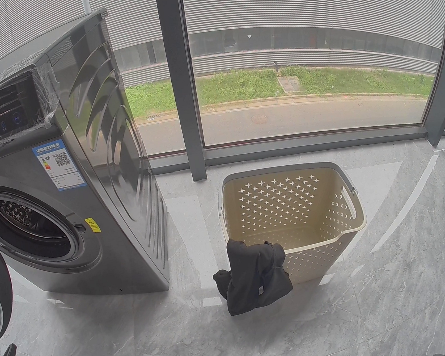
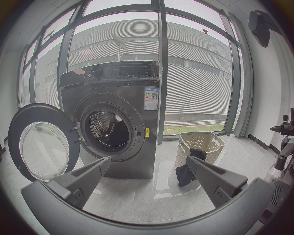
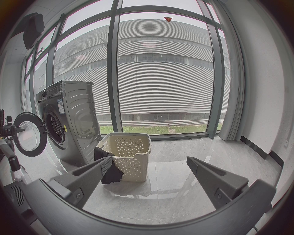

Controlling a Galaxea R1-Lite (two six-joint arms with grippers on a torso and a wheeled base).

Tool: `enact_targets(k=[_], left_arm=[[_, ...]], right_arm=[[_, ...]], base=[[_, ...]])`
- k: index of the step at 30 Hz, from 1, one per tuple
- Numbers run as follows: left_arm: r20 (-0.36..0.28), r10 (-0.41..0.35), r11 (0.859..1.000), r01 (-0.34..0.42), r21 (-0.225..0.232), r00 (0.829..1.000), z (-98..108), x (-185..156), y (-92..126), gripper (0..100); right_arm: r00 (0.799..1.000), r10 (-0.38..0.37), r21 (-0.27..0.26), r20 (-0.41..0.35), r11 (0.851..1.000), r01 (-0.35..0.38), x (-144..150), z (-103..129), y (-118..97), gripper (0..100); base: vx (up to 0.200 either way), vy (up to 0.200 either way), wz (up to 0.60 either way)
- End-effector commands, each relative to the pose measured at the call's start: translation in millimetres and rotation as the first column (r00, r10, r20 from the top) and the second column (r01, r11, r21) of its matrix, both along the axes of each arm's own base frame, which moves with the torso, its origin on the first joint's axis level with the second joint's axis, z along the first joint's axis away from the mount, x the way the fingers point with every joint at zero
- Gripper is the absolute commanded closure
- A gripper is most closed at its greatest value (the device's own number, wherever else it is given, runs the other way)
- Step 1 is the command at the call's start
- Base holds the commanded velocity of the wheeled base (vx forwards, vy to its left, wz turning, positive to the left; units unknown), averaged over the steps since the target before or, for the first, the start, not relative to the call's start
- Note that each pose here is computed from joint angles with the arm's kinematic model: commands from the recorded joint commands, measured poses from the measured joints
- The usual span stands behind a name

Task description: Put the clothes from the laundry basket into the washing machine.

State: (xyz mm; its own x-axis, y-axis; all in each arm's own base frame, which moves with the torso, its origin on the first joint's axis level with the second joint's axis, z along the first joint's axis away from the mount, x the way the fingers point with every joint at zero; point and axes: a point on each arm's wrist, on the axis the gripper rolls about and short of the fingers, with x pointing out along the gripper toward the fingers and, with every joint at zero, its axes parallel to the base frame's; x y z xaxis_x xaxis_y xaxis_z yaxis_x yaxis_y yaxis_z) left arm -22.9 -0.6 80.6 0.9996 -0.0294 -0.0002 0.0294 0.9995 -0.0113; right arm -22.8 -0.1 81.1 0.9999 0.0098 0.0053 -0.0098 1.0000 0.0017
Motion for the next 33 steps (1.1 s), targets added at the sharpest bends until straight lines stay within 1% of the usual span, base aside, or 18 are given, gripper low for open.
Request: enact_targets(k=[1,16,25,33], left_arm=[[-0.001,0.000,1.000,0.000,-0.001,1.000,-5.2,0.1,0.0,0],[-0.001,0.002,1.000,-0.002,-0.003,1.000,-5.2,0.1,0.0,0],[-0.001,0.002,1.000,-0.002,-0.003,1.000,-5.2,0.1,0.0,0],[-0.001,0.000,1.000,0.000,0.001,1.000,-5.2,0.1,0.0,0]], right_arm=[[1.000,0.001,0.000,-0.007,1.000,-0.001,0.5,-5.0,0.0,0],[1.000,0.001,0.000,-0.007,1.000,-0.001,0.5,-5.0,0.0,0],[1.000,-0.001,0.000,-0.007,1.000,0.001,0.5,-5.0,0.0,0],[1.000,0.001,0.000,-0.007,1.000,-0.001,0.5,-5.0,0.0,0]], base=[[0.000,0.000,0.00],[0.000,0.000,0.00],[0.000,-0.200,0.00],[0.000,0.000,0.00]])
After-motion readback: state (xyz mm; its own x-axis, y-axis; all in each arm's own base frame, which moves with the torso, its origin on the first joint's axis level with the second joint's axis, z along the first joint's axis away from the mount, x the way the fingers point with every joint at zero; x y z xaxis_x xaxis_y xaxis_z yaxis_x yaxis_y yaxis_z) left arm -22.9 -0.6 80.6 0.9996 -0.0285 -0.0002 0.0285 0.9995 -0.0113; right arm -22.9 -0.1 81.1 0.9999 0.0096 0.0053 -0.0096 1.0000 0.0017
